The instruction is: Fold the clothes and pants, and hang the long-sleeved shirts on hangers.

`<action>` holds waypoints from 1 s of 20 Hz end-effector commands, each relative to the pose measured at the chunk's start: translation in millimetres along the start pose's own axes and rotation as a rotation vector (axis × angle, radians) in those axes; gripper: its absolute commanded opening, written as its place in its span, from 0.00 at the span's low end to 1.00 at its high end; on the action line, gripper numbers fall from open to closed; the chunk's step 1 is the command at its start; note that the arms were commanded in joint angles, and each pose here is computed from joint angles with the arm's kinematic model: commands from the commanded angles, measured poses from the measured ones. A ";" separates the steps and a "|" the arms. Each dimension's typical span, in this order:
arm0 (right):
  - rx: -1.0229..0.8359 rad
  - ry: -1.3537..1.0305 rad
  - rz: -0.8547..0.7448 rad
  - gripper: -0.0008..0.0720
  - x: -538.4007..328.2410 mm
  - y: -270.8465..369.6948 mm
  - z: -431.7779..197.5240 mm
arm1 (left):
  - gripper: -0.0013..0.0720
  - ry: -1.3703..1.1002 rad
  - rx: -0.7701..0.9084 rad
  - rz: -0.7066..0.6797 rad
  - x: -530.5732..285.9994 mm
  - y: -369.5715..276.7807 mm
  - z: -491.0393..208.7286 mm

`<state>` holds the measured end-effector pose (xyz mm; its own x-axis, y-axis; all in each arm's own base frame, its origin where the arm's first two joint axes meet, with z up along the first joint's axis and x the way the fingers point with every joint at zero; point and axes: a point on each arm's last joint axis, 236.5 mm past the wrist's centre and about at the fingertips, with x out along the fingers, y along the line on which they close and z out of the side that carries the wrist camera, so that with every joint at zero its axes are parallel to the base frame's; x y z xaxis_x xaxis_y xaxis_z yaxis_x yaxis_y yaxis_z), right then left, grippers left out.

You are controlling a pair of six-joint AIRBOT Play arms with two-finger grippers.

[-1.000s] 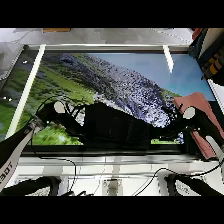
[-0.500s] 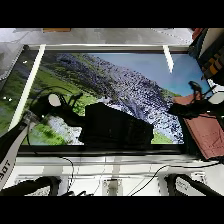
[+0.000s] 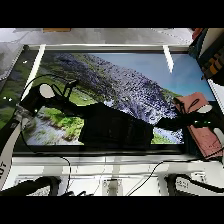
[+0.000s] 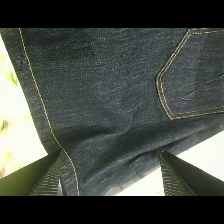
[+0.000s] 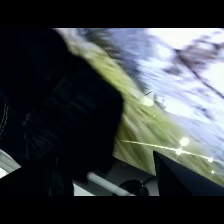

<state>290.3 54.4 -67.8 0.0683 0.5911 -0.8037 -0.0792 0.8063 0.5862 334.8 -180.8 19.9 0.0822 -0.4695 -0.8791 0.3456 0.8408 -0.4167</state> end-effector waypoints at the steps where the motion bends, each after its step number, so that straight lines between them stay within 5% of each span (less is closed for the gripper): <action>1: -0.131 0.039 0.025 0.95 31.5 25.3 -8.5 | 0.92 0.020 0.001 -0.008 -2.1 -2.5 -4.4; 9: -0.070 0.020 -0.160 0.94 43.8 -0.5 2.0 | 0.92 0.026 0.001 -0.009 -2.2 -2.8 -5.8; 15: 0.013 0.196 0.136 0.94 70.3 54.6 -32.8 | 0.92 0.027 0.001 -0.009 -1.8 -2.5 -5.8; 20: 0.000 0.117 0.263 0.94 107.5 103.8 -11.0 | 0.92 0.016 0.001 -0.006 -1.9 -2.0 -3.3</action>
<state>265.3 167.2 -98.5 -0.1191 0.7151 -0.6888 -0.0831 0.6841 0.7247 328.0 -180.9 21.3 0.0535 -0.4701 -0.8810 0.3478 0.8358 -0.4248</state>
